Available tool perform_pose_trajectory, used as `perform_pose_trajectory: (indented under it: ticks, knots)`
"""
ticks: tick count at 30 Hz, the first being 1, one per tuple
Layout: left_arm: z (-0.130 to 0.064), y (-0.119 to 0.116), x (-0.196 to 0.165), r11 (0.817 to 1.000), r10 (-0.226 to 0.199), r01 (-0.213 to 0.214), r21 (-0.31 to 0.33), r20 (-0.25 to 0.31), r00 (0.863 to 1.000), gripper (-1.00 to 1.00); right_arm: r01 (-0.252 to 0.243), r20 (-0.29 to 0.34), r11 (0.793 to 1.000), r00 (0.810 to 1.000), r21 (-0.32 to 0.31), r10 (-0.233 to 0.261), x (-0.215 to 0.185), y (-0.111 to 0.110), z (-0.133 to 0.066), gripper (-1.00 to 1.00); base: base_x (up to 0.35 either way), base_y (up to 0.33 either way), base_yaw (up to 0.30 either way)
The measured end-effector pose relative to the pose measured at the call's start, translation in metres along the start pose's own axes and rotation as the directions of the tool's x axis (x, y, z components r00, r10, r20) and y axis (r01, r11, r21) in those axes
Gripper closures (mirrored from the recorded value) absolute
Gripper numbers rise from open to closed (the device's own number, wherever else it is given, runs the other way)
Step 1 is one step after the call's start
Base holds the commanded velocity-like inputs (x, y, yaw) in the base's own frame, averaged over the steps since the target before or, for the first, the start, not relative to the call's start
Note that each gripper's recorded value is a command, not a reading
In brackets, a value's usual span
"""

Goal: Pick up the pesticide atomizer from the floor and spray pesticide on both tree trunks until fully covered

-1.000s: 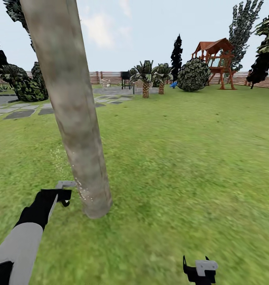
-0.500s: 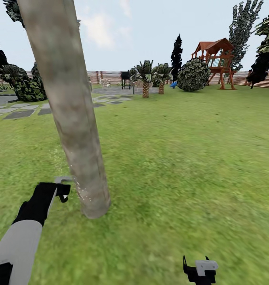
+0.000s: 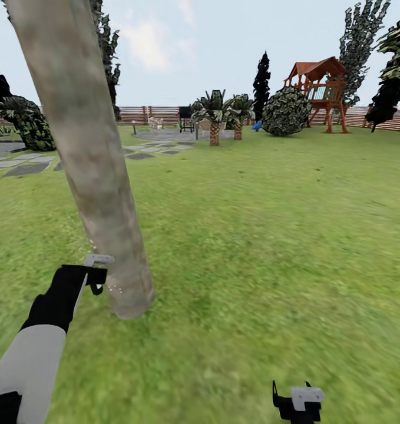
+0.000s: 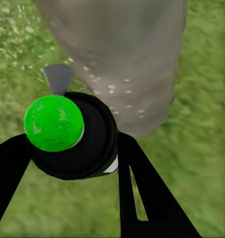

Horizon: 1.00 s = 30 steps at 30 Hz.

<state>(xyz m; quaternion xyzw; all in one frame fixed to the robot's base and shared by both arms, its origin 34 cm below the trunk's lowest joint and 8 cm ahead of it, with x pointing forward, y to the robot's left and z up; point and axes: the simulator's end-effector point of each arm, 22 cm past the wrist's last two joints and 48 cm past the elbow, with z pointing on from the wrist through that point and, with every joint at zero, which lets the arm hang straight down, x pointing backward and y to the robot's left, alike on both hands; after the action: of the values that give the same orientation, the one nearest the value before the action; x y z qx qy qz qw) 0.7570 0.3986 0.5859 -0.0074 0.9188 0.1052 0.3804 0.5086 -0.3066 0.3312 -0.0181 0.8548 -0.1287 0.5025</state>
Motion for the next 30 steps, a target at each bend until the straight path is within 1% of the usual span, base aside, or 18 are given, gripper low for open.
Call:
perform_pose_trajectory:
  ticks: [2,3,7,11,13,16,19,22,24,27,28,30]
  knots:
    - [0.000,-0.001,0.000,1.000,-0.001,0.001,0.002,-0.002,1.000,1.00,0.000,0.000,1.000,1.000,0.000,0.000,0.000,0.000,0.000,-1.00,0.238,-0.183,0.000]
    - [0.000,-0.006,0.000,1.000,-0.004,0.004,0.010,-0.002,1.000,1.00,0.000,0.000,1.000,1.000,0.000,0.000,0.000,0.000,0.000,-1.00,0.264,-0.172,0.000]
    - [0.000,-0.007,0.000,1.000,-0.001,0.001,0.010,-0.003,1.000,1.00,0.000,0.000,1.000,1.000,0.000,0.000,0.000,0.000,0.000,-1.00,0.204,-0.197,0.015]
    - [-0.002,-0.007,-0.003,1.000,-0.001,0.001,0.007,0.004,1.000,1.00,-0.001,0.001,1.000,1.000,0.000,0.001,-0.001,0.001,0.000,-1.00,0.026,-0.193,0.217]
    - [-0.007,-0.002,-0.012,1.000,-0.002,0.002,-0.003,0.031,1.000,1.00,-0.001,0.002,1.000,1.000,0.000,0.001,-0.001,0.001,0.000,-1.00,0.003,-0.033,0.198]
    - [-0.015,0.004,-0.024,1.000,-0.004,0.005,-0.015,0.065,0.998,1.00,-0.001,0.002,1.000,1.000,0.000,0.001,-0.001,0.001,0.000,-1.00,0.001,-0.007,0.045]
    - [-0.019,0.012,-0.027,1.000,-0.012,0.013,-0.027,0.053,0.999,1.00,-0.001,0.002,1.000,1.000,0.000,0.001,-0.001,0.001,0.000,-1.00,0.000,-0.001,0.005]
    - [-0.020,0.008,-0.029,1.000,-0.018,0.019,-0.020,0.051,0.999,1.00,-0.001,0.002,1.000,1.000,0.000,0.001,-0.001,0.001,0.000,-1.00,0.000,0.000,0.000]
    - [-0.028,0.006,-0.042,1.000,-0.022,0.023,-0.020,0.081,0.996,1.00,-0.001,0.002,1.000,1.000,0.000,0.001,-0.001,0.001,0.000,-1.00,0.000,0.000,0.000]
    - [-0.038,-0.002,-0.048,0.999,-0.032,0.031,0.019,0.070,0.997,1.00,-0.001,0.002,1.000,1.000,0.000,0.001,-0.001,0.001,0.000,-1.00,0.000,0.000,0.000]
    - [-0.046,-0.001,-0.055,0.999,-0.035,0.033,0.027,0.080,0.996,1.00,-0.001,0.002,1.000,1.000,-0.001,0.001,-0.001,0.001,0.000,-1.00,0.000,0.000,0.000]
    - [-0.053,0.005,-0.062,0.999,-0.039,0.038,0.021,0.089,0.995,1.00,-0.001,0.002,1.000,1.000,-0.001,0.001,-0.001,0.001,0.000,-1.00,0.000,0.000,0.000]
